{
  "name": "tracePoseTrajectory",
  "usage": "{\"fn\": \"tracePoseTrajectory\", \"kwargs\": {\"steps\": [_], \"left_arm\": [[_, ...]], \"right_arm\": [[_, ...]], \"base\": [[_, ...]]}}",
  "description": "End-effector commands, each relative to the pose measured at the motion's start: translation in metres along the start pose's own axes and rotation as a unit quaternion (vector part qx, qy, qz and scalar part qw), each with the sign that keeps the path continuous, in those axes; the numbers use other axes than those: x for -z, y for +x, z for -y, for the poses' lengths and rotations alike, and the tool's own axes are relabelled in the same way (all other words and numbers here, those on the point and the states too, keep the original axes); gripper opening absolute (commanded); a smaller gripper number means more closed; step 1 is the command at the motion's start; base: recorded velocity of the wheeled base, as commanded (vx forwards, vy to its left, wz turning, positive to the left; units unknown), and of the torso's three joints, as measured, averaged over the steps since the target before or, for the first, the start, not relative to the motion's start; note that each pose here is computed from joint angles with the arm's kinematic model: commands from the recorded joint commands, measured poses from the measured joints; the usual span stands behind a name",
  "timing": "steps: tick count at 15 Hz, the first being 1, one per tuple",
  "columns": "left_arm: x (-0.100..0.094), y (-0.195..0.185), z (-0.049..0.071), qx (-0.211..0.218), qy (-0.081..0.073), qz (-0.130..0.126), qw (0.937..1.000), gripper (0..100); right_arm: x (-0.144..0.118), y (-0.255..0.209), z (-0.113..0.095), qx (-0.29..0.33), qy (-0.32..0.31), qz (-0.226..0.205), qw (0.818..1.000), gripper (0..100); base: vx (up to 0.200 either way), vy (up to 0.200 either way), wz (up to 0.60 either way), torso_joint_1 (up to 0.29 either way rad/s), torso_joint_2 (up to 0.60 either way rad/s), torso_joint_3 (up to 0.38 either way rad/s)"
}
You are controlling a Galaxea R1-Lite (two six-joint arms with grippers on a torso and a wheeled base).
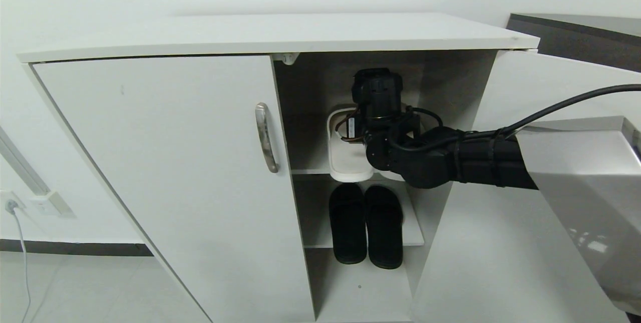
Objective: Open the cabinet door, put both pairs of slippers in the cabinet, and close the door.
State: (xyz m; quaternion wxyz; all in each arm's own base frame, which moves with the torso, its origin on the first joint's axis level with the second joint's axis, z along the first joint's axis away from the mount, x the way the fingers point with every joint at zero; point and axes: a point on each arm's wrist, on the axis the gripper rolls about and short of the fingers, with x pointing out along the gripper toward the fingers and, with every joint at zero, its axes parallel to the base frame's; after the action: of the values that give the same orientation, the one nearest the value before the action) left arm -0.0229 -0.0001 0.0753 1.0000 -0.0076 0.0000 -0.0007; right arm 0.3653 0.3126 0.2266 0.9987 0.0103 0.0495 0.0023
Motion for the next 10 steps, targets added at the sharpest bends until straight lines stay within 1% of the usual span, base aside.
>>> {"fn": "tracePoseTrajectory", "kwargs": {"steps": [1, 10], "left_arm": [[0.0000, 0.0001, 0.0000, 0.000, 0.000, -0.001, 1.0000, 0], [0.0000, 0.0001, 0.0000, 0.000, -0.001, -0.001, 1.0000, 0]], "right_arm": [[0.0043, 0.0049, -0.0020, 0.005, -0.004, 0.003, 1.000, 0], [0.0095, 0.0107, -0.0024, 0.011, -0.007, 0.001, 1.000, 0]], "base": [[0.000, 0.000, 0.00, 0.000, 0.00, 0.000], [0.000, 0.000, 0.00, 0.000, 0.00, 0.000]]}}
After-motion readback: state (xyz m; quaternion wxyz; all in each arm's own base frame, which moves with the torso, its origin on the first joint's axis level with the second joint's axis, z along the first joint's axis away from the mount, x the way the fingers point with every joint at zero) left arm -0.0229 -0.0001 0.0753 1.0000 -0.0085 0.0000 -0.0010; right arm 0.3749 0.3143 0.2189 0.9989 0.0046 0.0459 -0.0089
